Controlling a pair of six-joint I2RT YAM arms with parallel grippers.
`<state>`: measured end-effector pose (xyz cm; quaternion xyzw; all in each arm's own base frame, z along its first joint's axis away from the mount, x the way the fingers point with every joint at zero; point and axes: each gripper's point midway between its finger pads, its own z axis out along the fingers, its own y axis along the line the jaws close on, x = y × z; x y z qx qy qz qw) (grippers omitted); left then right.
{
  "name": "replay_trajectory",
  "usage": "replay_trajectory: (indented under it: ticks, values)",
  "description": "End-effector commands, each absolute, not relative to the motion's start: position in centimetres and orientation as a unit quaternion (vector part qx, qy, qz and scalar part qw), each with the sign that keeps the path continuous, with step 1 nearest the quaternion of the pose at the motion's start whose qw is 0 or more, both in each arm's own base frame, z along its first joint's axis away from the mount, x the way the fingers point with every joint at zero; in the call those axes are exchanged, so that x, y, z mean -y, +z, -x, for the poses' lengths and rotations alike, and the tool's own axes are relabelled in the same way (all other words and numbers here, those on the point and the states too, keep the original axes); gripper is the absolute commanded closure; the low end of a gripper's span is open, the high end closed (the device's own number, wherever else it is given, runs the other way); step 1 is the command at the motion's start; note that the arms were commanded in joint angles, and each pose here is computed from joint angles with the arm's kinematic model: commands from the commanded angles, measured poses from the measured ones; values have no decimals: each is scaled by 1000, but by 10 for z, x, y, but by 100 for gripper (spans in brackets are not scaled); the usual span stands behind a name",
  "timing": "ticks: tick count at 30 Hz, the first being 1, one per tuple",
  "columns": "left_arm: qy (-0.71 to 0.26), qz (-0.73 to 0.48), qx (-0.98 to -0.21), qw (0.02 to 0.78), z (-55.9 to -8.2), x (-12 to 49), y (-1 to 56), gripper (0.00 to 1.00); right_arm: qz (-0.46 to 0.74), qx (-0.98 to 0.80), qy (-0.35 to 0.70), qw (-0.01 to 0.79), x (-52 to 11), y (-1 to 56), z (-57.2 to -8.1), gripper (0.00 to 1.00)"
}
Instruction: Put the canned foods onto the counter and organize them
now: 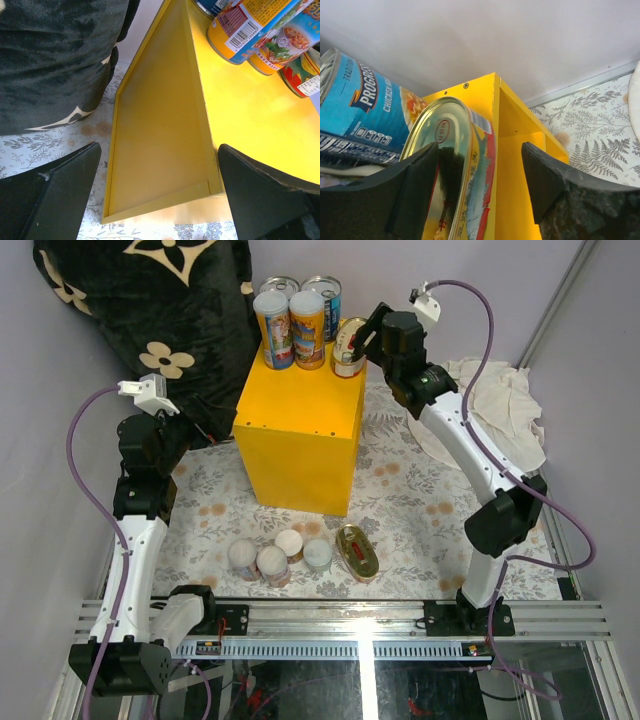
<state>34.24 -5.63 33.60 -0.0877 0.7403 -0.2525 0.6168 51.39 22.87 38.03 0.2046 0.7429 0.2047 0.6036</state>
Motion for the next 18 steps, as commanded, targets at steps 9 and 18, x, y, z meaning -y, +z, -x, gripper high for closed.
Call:
replay_trajectory:
  ticks: [9, 18]
  values:
    - [-229, 103, -792, 556, -335, 50, 287, 0, -202, -718, 249, 618, -225, 407, -491, 39]
    - [-229, 104, -793, 555, -335, 50, 285, 0, -215, -720, 243, 613, -232, 399, -510, 49]
